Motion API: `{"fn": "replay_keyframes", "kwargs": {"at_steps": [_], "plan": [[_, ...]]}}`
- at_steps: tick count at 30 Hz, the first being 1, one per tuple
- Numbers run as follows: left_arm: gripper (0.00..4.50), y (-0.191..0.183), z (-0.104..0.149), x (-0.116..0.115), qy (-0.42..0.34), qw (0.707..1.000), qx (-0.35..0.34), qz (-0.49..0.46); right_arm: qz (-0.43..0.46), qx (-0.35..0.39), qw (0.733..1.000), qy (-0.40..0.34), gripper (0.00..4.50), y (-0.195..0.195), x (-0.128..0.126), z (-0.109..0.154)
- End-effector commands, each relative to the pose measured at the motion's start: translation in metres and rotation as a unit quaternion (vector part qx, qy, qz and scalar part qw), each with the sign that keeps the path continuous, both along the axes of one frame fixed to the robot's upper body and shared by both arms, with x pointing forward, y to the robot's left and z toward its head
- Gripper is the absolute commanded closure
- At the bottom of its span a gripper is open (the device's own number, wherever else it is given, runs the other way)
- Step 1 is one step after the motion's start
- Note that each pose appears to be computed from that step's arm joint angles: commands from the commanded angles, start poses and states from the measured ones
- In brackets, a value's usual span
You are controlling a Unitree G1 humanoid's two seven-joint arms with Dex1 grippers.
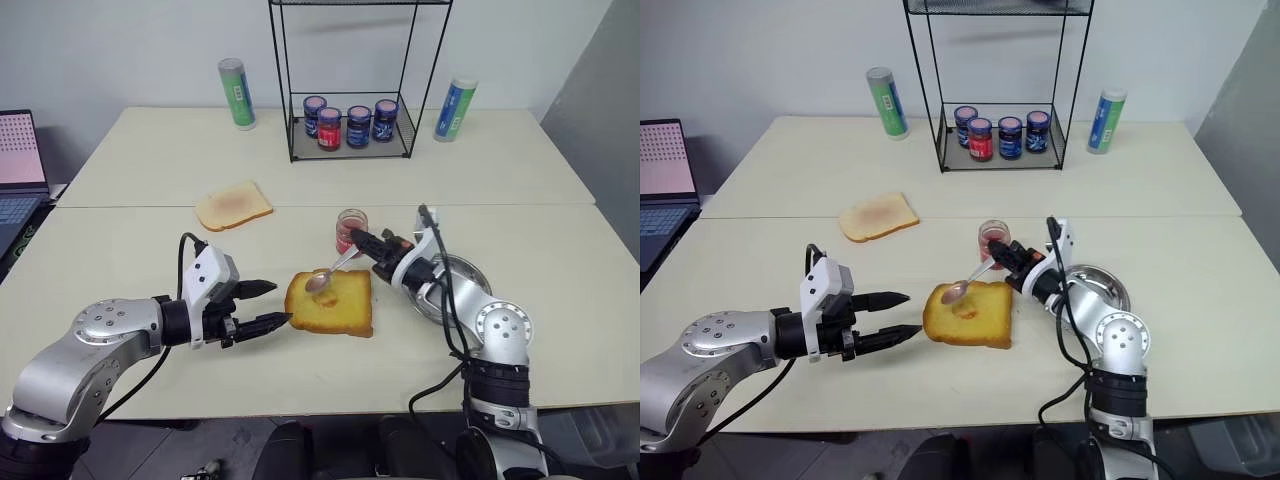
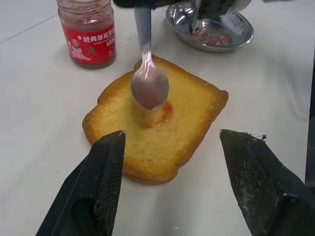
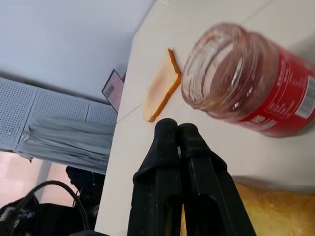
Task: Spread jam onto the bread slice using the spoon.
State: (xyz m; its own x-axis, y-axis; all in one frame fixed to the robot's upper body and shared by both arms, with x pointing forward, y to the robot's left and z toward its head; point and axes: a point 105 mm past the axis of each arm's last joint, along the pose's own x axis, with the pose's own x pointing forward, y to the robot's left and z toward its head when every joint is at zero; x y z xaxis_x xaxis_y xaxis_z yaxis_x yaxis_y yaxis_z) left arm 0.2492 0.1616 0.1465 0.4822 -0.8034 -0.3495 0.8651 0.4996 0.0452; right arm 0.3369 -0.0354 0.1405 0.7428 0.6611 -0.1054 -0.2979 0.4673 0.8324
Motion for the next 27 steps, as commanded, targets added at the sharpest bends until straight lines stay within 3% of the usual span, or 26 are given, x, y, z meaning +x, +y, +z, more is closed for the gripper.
{"fn": "replay_keyframes", "kwargs": {"at_steps": [1, 7, 18, 25, 27], "plan": [[1.32, -0.004, 0.011, -0.002, -0.023, 1.000, -0.002, -0.007, -0.002, -0.024, 1.000, -0.019, 4.43, 0.001, 0.002, -0.005], [1.32, -0.003, 0.010, -0.003, -0.022, 1.000, -0.001, -0.005, 0.002, -0.059, 0.997, -0.042, 4.43, -0.015, -0.002, -0.008], [1.32, -0.007, 0.010, 0.002, -0.025, 1.000, -0.006, -0.012, 0.021, -0.070, 0.994, -0.080, 4.43, -0.041, -0.012, 0.015], [1.32, -0.007, 0.010, 0.004, -0.026, 1.000, -0.007, -0.015, 0.024, 0.007, 0.997, -0.075, 4.43, -0.017, -0.008, 0.034], [1.32, -0.008, 0.010, 0.003, -0.025, 1.000, -0.005, -0.017, 0.021, 0.017, 0.998, -0.062, 4.43, -0.004, -0.001, 0.029]]}}
